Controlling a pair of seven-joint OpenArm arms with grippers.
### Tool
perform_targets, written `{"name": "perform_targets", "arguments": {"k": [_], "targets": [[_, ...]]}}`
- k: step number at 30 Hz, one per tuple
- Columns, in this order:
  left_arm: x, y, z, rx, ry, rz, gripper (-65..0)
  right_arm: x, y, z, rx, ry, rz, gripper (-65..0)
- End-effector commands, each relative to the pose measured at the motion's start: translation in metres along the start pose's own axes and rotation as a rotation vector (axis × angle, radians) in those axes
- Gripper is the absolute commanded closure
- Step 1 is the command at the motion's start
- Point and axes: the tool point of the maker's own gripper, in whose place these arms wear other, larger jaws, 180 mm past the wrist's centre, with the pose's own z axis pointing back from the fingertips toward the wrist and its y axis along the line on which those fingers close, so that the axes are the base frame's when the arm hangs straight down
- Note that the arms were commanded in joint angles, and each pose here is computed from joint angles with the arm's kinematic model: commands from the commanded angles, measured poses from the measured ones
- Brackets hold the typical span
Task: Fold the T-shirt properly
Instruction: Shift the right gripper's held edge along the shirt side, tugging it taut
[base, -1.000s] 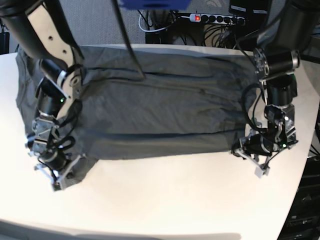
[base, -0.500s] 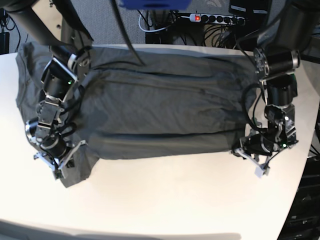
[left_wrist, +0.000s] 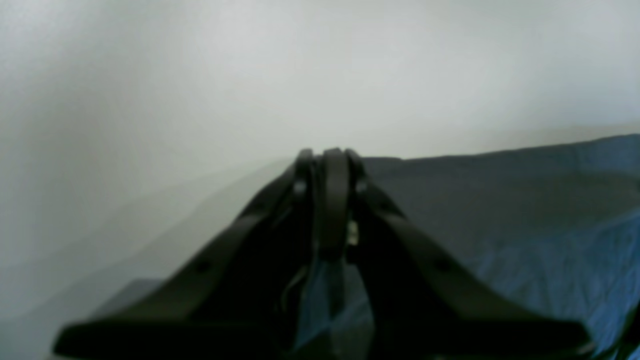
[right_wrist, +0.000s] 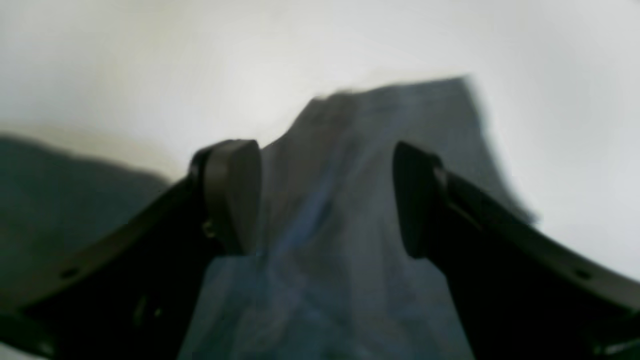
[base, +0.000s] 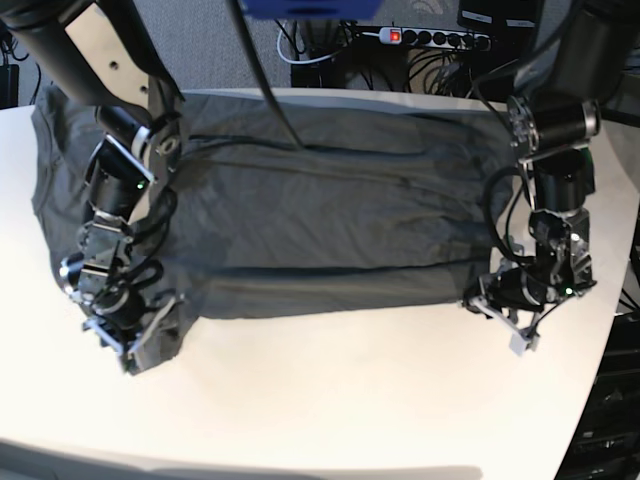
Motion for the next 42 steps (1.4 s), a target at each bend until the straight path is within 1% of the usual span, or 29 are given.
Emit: {"name": "perform_targets", "arguments": {"k": [1, 7, 9, 12, 14, 16, 18, 22, 26, 37, 42], "targets": [[0.006, 0.006, 0.004, 0.03, 0.012, -0.019, -3.7, 0.037, -0.015, 0.002, -0.031, -0.089, 0.003, -40.8], [0.006, 0.007, 0.005, 0.031, 0.011, -0.019, -3.7, 0.038, -0.013, 0.001, -0.026, -0.096, 0.001, -40.6], [0.006, 0.007, 0.005, 0.031, 0.011, -0.019, -3.7, 0.044, -0.012, -0.001, -0.022, -0.105, -0.001, -40.6], [0.006, 0.007, 0.005, 0.033, 0.009, -0.019, -3.7, 0.046, -0.003, -0.009, 0.018, -0.105, -0.034, -40.3], [0.006, 0.007, 0.005, 0.033, 0.012, -0.019, -3.7, 0.046, -0.009, -0.009, 0.022, -0.115, -0.064, -40.3], [0.006, 0.007, 0.004, 0.033, 0.012, -0.018, -3.7, 0.044, -0.007, -0.011, 0.036, -0.116, -0.085, -40.3], [0.006, 0.007, 0.004, 0.033, 0.011, -0.018, -3.7, 0.047, -0.004, -0.012, 0.044, -0.138, -0.096, -40.3], [0.007, 0.006, 0.005, 0.033, 0.008, -0.02, -3.7, 0.052, -0.009, -0.009, 0.038, -0.18, -0.096, -40.3], [0.009, 0.006, 0.005, 0.033, 0.005, -0.02, -3.7, 0.045, -0.006, -0.012, 0.054, -0.167, -0.107, -40.3], [0.009, 0.005, 0.004, 0.031, 0.001, -0.017, -3.7, 0.045, -0.006, -0.011, 0.062, -0.217, -0.126, -40.6], [0.009, 0.005, 0.004, 0.029, 0.0, -0.015, -3.7, 0.042, -0.006, -0.011, 0.061, -0.212, -0.131, -40.3]]}}
